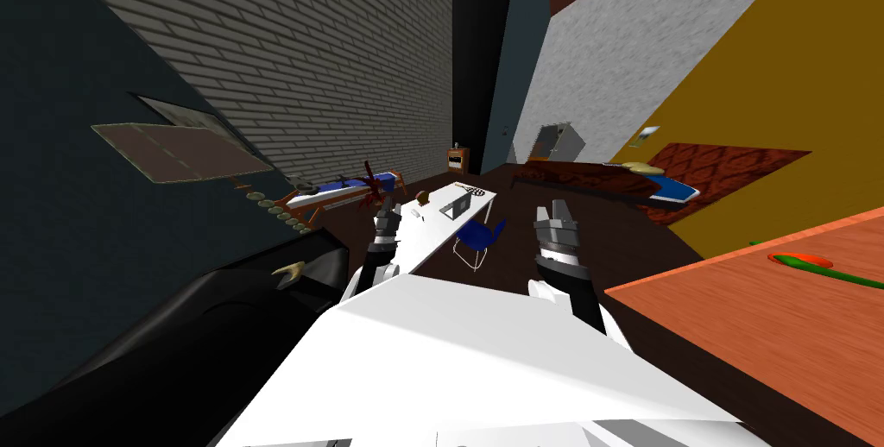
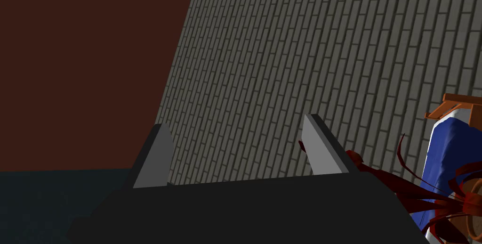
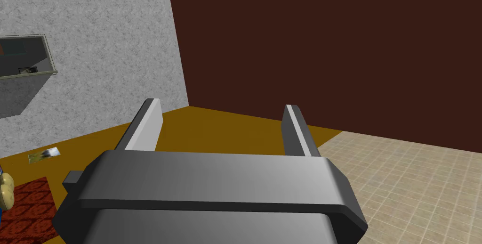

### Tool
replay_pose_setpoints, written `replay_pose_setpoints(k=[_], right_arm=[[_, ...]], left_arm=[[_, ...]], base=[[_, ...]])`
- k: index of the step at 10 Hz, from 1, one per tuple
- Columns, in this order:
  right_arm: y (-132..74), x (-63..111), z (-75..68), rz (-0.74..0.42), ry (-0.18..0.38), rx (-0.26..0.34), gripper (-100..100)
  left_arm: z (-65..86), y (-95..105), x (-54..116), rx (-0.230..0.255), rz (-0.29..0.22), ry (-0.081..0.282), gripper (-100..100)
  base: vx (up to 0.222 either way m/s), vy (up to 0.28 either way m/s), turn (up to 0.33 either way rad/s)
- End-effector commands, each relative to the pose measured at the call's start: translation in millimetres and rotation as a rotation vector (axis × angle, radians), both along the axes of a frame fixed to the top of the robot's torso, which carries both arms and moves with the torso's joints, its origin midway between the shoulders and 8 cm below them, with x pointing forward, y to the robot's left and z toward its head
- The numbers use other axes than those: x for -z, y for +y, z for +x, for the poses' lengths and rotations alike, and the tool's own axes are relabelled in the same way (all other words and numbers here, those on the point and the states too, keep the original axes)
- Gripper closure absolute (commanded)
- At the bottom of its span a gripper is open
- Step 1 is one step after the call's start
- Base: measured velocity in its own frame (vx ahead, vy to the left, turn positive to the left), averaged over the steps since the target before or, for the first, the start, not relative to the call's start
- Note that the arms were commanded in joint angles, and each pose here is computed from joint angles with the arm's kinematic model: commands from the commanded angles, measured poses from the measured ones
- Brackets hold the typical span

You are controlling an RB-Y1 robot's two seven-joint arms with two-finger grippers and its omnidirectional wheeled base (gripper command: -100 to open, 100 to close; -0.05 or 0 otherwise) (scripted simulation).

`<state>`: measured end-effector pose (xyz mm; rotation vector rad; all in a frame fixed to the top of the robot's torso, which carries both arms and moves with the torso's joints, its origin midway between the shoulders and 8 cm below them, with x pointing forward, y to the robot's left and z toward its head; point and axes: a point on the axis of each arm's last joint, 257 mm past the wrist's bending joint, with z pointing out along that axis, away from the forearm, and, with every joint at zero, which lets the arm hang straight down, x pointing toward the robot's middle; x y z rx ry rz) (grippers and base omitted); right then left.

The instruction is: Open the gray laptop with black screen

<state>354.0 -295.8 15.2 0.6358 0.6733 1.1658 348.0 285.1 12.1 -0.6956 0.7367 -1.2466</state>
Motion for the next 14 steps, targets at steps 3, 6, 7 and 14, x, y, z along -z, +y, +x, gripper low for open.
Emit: replay_pose_setpoints(k=[3, 6, 7, 14], right_arm=[[0.0, -0.1, 0.0, 0.0, 0.0, 0.0, 0], [0.0, -0.1, -0.1, 0.0, 0.0, 0.0, 0], [0.0, -0.2, -0.1, 0.0, 0.0, 0.0, 0], [0.0, 0.2, 0.0, 0.0, 0.0, 0.0, 0]], left_arm=[[0.0, 0.0, -0.1, 0.0, 0.0, 0.0, 0], [-0.1, 0.0, -0.1, 0.0, 0.0, 0.0, 0], [-0.1, 0.0, -0.1, 0.0, 0.0, 0.0, 0], [21.3, 5.0, 29.3, -0.007, 0.109, 0.121, -100]], base=[[0.0, 0.0, 0.0], [0.0, 0.0, 0.0], [0.0, 0.0, 0.0], [0.043, -0.02, -0.122]])
